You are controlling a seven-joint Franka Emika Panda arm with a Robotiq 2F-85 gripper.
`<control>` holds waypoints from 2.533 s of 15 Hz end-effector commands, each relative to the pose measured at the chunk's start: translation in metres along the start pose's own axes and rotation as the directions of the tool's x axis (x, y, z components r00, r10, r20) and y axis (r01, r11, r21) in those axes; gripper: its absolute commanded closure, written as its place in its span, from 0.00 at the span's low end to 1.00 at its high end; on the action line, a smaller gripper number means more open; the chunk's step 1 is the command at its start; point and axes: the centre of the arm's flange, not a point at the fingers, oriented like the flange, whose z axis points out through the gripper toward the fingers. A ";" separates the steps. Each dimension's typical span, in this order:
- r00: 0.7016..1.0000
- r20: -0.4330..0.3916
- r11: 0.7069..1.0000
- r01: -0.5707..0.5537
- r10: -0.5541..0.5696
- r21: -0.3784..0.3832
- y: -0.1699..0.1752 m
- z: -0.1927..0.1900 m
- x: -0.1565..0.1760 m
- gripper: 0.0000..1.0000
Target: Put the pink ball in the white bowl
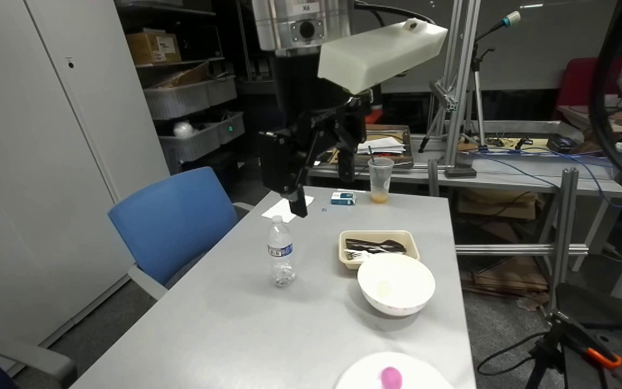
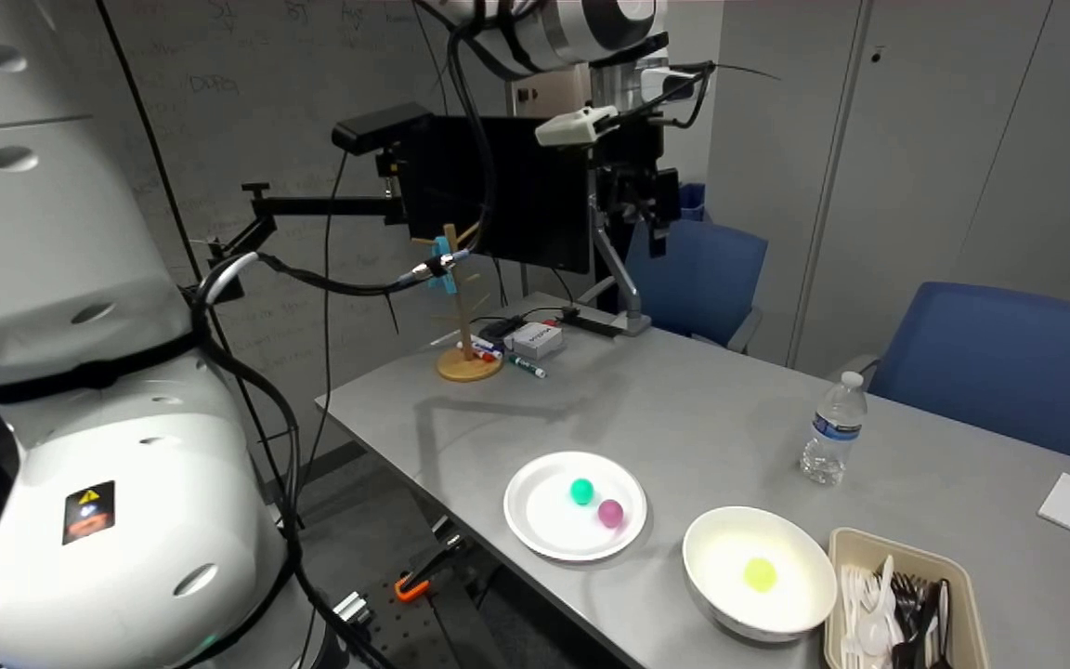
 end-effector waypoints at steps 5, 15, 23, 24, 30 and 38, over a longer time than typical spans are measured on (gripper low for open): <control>0.998 0.001 0.997 -0.066 0.066 -0.027 0.011 0.029 -0.003 0.00; 0.972 0.096 0.976 -0.214 0.216 -0.034 0.025 0.156 -0.018 0.00; 0.968 0.132 0.977 -0.206 0.212 -0.060 0.022 0.168 -0.022 0.00; 0.968 0.141 0.978 -0.203 0.209 -0.055 0.022 0.173 -0.021 0.00; 0.929 0.139 0.939 -0.338 0.344 -0.069 0.026 0.215 -0.027 0.00; 0.838 0.150 0.851 -0.522 0.524 -0.053 0.038 0.304 -0.034 0.00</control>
